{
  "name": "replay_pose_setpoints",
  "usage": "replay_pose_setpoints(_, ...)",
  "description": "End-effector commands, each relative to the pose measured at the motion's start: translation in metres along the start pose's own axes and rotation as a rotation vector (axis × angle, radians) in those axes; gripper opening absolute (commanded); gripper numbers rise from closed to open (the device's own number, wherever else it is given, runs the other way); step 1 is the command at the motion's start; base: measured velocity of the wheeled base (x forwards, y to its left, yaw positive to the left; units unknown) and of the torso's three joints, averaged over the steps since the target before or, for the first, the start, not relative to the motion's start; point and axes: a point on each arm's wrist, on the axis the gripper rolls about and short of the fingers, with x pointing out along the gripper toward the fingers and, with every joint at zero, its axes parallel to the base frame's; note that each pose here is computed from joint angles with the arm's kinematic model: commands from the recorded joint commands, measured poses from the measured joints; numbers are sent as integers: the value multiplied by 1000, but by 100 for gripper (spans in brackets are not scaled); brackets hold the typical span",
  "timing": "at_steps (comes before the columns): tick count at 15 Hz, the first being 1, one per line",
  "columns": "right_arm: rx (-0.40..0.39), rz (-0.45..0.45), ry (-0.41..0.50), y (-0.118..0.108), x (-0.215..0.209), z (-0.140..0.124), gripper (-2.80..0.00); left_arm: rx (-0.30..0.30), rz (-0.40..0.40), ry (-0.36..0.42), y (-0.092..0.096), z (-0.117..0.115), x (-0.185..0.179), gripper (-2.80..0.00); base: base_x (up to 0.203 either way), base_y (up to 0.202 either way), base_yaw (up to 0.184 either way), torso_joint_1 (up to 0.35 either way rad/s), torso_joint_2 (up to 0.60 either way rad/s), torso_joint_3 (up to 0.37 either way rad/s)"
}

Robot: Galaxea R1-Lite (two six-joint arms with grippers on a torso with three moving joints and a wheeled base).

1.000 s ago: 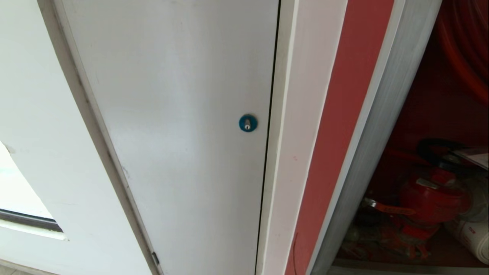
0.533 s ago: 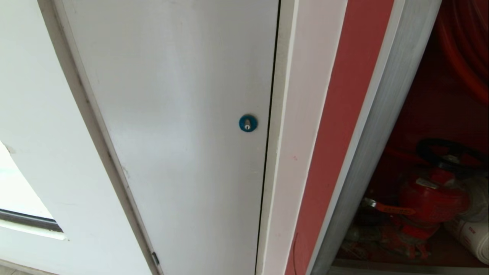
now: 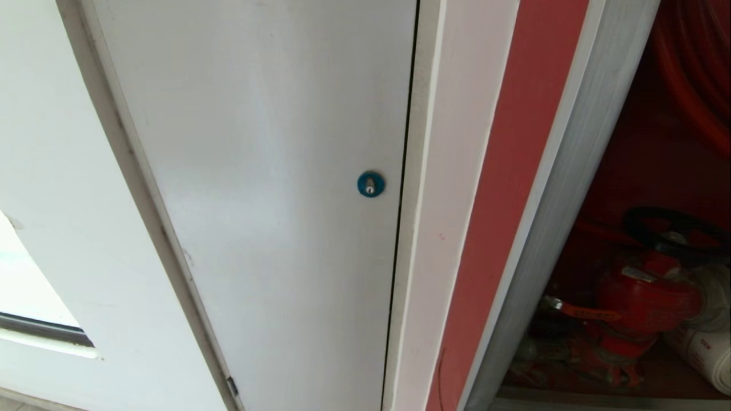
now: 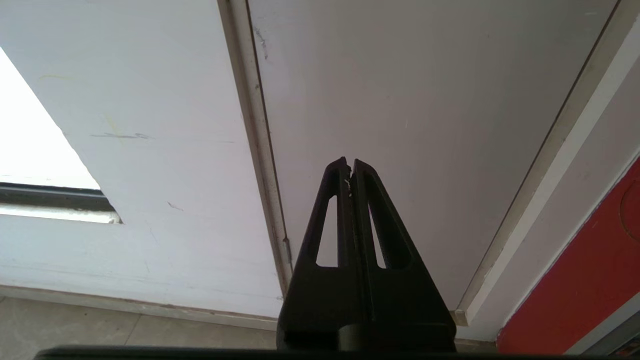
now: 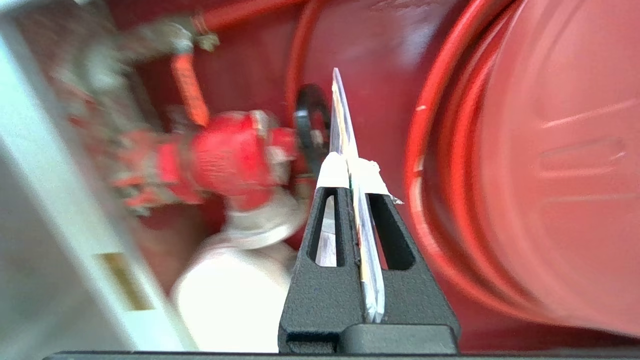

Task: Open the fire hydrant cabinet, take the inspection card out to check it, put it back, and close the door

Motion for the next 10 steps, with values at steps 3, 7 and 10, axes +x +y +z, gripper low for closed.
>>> replay_pose_setpoints(3, 206, 105, -64, -19, -5, 9, -280, 0, -1, 1, 0, 0, 0, -280, 0, 0, 0, 0, 0, 0)
replay_pose_setpoints(7, 455, 279, -162, -33, -11, 19, -280, 0, 0, 2, 0, 0, 0, -280, 0, 0, 0, 0, 0, 0)
replay_pose_setpoints(10, 668, 444, -257, -41, -9, 26, -280, 0, -1, 2, 0, 0, 0, -280, 0, 0, 0, 0, 0, 0)
